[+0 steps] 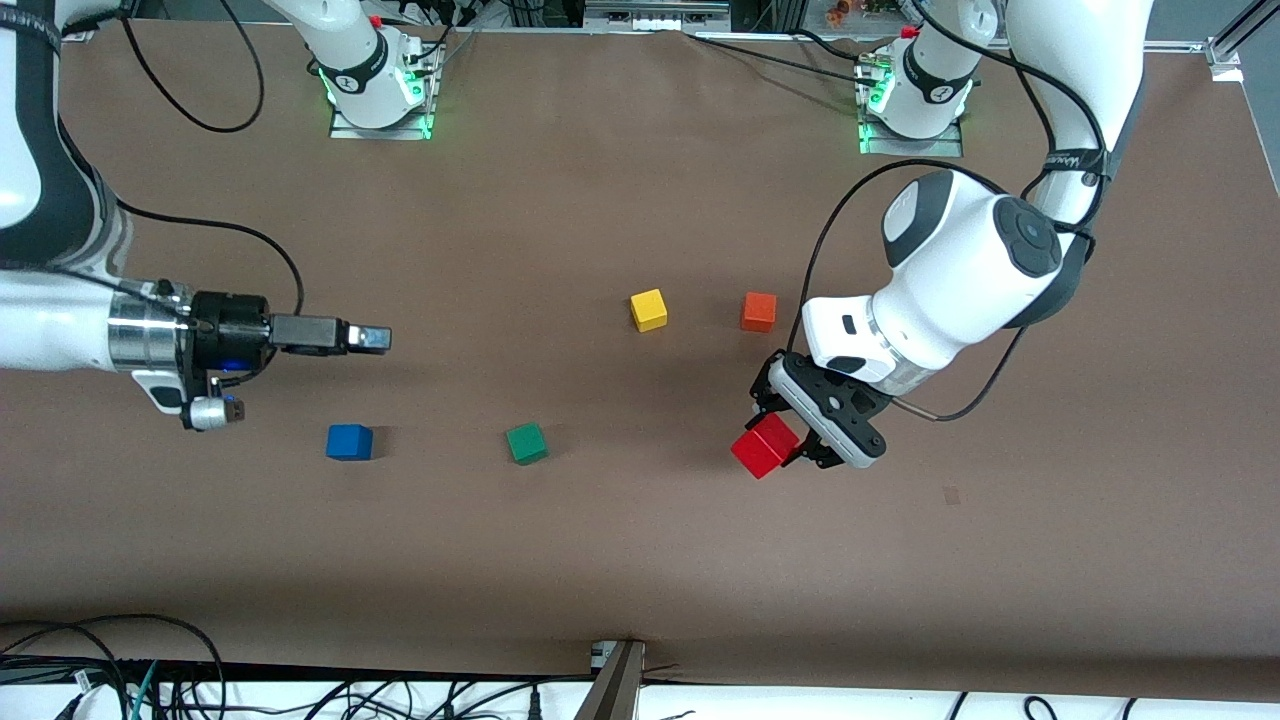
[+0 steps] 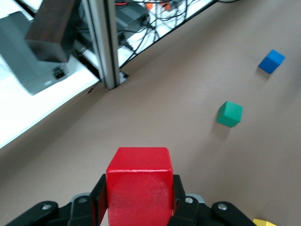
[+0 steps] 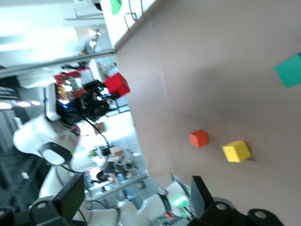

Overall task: Pass red block to right arm, stack on blue
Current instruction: 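Carry the red cube to mid-table while the right gripper reaches toward it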

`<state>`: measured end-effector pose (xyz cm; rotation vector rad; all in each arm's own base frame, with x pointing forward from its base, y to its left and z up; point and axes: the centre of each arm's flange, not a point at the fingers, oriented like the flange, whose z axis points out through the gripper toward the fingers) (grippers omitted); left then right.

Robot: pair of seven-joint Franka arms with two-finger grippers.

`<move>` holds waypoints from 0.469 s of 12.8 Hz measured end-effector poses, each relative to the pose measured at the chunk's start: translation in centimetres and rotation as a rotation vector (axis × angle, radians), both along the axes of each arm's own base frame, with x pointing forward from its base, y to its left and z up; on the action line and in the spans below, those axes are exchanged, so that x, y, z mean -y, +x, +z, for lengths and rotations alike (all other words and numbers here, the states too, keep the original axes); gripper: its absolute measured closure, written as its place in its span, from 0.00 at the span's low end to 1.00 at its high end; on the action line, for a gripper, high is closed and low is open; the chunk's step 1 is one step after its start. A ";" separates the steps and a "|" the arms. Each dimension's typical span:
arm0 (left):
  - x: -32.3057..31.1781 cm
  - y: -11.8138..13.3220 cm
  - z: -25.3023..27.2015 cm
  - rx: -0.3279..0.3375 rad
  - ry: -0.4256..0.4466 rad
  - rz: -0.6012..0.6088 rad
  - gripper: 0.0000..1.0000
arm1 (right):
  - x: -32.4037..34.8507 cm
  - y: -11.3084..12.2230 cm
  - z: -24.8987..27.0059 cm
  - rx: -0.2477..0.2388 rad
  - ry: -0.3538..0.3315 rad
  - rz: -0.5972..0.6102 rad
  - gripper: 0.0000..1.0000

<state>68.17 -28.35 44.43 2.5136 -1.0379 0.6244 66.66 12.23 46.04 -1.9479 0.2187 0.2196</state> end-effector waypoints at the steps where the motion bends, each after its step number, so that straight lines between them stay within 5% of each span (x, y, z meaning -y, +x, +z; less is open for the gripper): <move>1: -0.4 0.4 -0.6 -0.005 -0.046 -0.024 0.44 | -0.8 0.5 -0.6 -0.010 0.050 -0.034 0.00; 6: -3.1 2.1 -1.4 0.060 -0.331 -0.112 0.44 | -7.3 1.6 -2.4 -0.046 0.205 -0.168 0.00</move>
